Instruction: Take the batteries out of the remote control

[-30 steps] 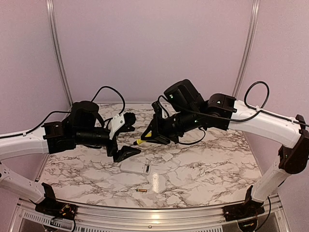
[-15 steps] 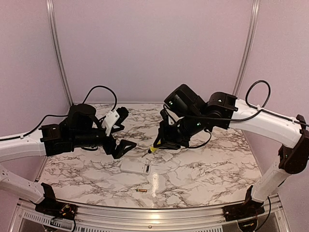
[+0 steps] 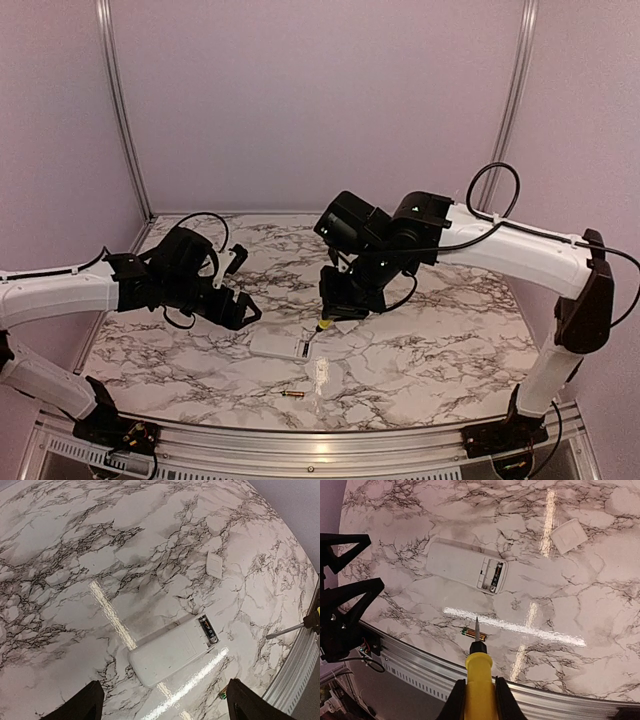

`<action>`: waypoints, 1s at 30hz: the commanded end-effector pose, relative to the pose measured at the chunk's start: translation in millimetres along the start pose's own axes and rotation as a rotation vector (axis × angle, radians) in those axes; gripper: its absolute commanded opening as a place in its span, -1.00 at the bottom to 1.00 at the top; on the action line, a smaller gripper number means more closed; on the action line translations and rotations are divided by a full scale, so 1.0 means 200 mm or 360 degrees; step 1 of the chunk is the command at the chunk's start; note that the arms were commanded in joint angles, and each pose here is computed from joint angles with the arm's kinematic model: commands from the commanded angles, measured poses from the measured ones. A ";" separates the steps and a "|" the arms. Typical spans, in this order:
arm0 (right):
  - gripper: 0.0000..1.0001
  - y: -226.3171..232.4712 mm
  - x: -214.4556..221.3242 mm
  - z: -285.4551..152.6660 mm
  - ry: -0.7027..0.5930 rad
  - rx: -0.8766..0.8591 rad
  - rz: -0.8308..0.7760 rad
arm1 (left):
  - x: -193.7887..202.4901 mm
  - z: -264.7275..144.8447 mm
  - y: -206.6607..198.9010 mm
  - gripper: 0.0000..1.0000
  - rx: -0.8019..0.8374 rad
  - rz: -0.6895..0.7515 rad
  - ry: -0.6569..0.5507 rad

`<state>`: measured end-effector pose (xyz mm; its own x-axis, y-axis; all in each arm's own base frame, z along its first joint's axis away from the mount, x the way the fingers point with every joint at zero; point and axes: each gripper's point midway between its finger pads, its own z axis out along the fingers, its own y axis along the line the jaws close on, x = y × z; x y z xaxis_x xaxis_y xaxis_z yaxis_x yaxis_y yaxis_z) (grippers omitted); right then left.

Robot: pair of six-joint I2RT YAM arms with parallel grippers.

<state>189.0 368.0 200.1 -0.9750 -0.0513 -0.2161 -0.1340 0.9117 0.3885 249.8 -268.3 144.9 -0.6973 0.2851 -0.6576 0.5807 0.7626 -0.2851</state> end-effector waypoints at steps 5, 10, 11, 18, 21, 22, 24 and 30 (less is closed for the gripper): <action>-1.00 0.02 -0.05 0.10 0.0014 0.0113 0.0025 | 0.22 0.14 0.02 0.62 0.0044 -0.0261 0.0311; -1.00 0.02 -0.06 0.11 0.0034 0.0145 0.0003 | 0.30 0.22 0.03 0.61 0.0058 -0.0373 0.0432; -1.00 0.01 -0.05 0.11 0.0034 0.0145 0.0003 | 0.31 0.24 0.03 0.60 0.0061 -0.0384 0.0461; -1.00 -0.05 -0.03 0.07 0.0036 0.0158 0.0008 | 0.35 0.35 0.03 0.58 0.0062 -0.0460 0.0588; -1.00 -0.10 -0.05 0.05 -0.0012 0.0187 0.0021 | 0.37 0.38 0.02 0.54 0.0094 -0.0480 0.0611; -1.00 -0.10 -0.05 0.04 -0.0015 0.0185 0.0022 | 0.37 0.39 0.02 0.53 0.0103 -0.0488 0.0622; -1.00 -0.12 -0.05 0.02 -0.0022 0.0185 0.0024 | 0.38 0.41 0.01 0.50 0.0124 -0.0504 0.0632; -1.00 -0.17 -0.03 0.00 -0.0031 0.0207 0.0037 | 0.37 0.43 -0.06 0.41 0.0233 -0.0594 0.0667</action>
<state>197.3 349.2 182.5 -0.9788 -0.0375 -0.2014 -0.0957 0.9531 0.2873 224.7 -289.9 31.3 -0.9471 0.2580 -0.1910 0.3197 0.8118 -0.4886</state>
